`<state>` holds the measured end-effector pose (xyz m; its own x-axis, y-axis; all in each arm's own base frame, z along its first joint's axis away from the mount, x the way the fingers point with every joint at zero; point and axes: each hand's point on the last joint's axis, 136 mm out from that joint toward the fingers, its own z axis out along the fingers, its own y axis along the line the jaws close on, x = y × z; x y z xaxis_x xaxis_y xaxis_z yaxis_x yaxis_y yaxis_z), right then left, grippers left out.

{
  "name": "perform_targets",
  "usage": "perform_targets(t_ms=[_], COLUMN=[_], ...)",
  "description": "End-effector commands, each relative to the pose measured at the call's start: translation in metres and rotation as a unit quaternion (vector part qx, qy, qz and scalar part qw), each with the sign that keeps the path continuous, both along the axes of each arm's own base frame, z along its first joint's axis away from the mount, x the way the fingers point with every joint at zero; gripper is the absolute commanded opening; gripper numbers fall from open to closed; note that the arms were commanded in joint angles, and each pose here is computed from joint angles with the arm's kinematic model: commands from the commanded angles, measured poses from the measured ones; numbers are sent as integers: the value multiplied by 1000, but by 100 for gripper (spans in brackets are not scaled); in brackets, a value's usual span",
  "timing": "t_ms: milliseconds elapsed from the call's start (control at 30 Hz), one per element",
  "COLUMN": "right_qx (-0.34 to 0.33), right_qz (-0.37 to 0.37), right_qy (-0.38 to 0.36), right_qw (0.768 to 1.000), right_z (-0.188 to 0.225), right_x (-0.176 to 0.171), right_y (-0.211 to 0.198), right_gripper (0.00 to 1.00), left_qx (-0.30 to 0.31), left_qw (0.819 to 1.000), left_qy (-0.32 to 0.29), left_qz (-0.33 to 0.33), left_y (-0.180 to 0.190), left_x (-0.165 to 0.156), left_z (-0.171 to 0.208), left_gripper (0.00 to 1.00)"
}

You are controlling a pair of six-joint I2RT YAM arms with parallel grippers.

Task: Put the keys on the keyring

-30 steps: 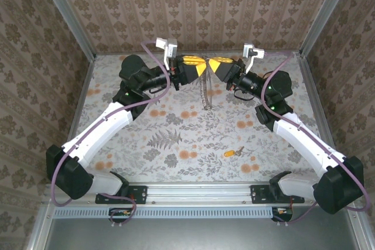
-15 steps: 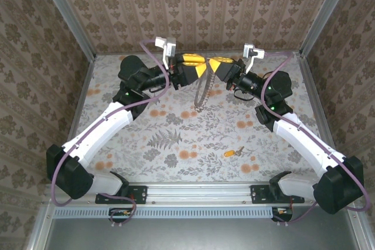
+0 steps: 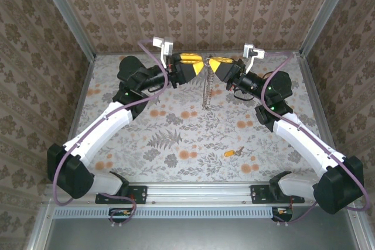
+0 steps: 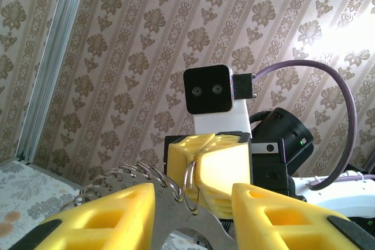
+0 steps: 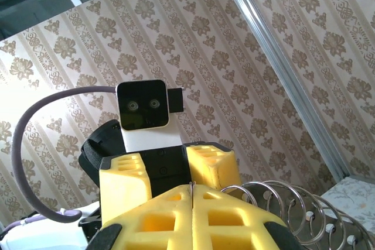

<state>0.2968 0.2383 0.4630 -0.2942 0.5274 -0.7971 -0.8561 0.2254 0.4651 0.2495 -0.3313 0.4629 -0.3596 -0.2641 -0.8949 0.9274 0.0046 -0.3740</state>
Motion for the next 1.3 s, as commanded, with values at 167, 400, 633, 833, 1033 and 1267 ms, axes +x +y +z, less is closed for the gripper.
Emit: perform_targets(t_ms=[167,400,633,833,1033,1267], right_qx=[19,17,16,15,11,-13], right_qz=[12,12,11,10,12,1], right_qy=[-36,-33,-30,-29,-23,4], right_qw=[999,999,999,999,1000,1000], right_z=[20,17,15,13,11,2], right_x=[-12,-12,-10,-9,-7,0], right_y=[-2,-2,-1,-1,0,-3], right_gripper=[0,0,0,0,0,17], left_qx=[-10,-15,-18,-19,-22,-3], left_qw=[1000,1000,999,999,999,999], left_qy=[-5,-9,-13,-14,-17,-17], left_qz=[-16,-19,-23,-28,-32,-29], left_y=[-6,-9,-11,-14,-15,-17], left_x=[-1,-2,-4,-4,-6,-5], left_z=[5,9,11,11,13,9], left_gripper=[38,36,33,26,9,0])
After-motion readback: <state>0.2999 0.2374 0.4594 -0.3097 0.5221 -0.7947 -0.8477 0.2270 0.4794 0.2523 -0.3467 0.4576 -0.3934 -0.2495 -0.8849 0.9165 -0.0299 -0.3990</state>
